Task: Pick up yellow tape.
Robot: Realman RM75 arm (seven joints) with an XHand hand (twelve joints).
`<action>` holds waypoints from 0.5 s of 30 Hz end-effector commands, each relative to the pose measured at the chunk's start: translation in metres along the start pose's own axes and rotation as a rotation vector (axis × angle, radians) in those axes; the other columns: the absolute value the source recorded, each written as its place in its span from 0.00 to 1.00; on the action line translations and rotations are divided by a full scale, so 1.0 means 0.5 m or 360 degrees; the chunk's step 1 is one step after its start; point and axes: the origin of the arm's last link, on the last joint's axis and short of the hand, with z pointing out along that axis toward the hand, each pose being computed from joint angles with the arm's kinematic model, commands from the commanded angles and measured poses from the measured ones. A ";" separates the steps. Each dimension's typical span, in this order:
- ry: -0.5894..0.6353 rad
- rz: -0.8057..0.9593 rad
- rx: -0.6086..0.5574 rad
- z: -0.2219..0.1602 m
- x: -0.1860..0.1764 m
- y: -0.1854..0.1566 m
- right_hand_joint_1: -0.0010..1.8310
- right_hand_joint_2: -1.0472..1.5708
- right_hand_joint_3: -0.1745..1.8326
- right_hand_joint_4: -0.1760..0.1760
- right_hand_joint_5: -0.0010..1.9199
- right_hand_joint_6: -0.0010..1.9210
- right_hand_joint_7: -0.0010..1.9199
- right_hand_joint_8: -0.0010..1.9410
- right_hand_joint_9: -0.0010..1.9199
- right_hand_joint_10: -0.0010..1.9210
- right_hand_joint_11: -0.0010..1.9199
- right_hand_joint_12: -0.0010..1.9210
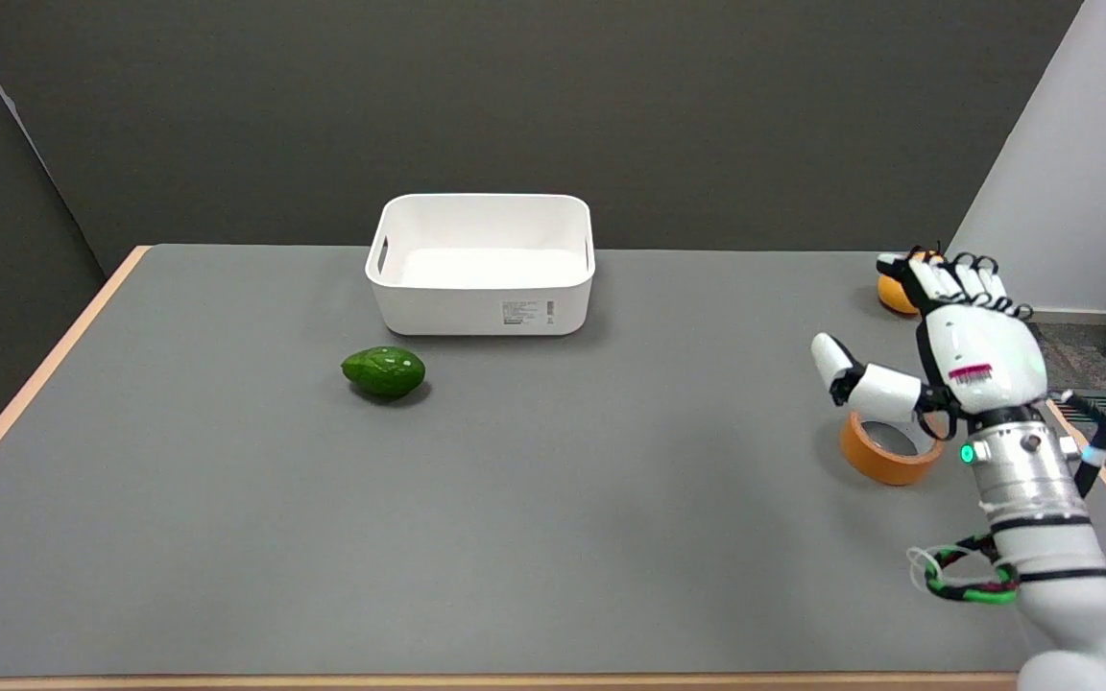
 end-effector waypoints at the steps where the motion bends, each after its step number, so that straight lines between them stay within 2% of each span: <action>1: -0.0151 -0.0084 -0.0393 -0.110 -0.036 0.038 0.12 0.61 0.47 0.47 0.12 0.22 0.14 0.18 0.02 0.34 0.00 0.41; 2: -0.0165 -0.0092 -0.0426 -0.111 -0.040 0.048 0.15 0.60 0.53 0.48 0.09 0.24 0.07 0.20 0.01 0.28 0.00 0.39; 3: -0.0182 -0.0098 -0.0462 -0.113 -0.047 0.059 0.15 0.59 0.55 0.48 0.06 0.24 0.03 0.17 0.00 0.22 0.00 0.37; 5: -0.0213 -0.0118 -0.0520 -0.115 -0.059 0.081 0.11 0.58 0.52 0.45 0.03 0.18 0.01 0.04 0.00 0.08 0.00 0.29; 7: -0.0241 -0.0120 -0.0580 -0.115 -0.073 0.099 0.14 0.58 0.53 0.41 0.03 0.12 0.00 0.02 0.00 0.01 0.00 0.22; 10: -0.0266 -0.0118 -0.0639 -0.112 -0.086 0.116 0.14 0.59 0.49 0.38 0.01 0.07 0.00 0.00 0.00 0.00 0.00 0.09; 15: -0.0277 -0.0094 -0.0683 -0.103 -0.090 0.127 0.14 0.59 0.50 0.36 0.01 0.05 0.00 0.00 0.00 0.00 0.00 0.06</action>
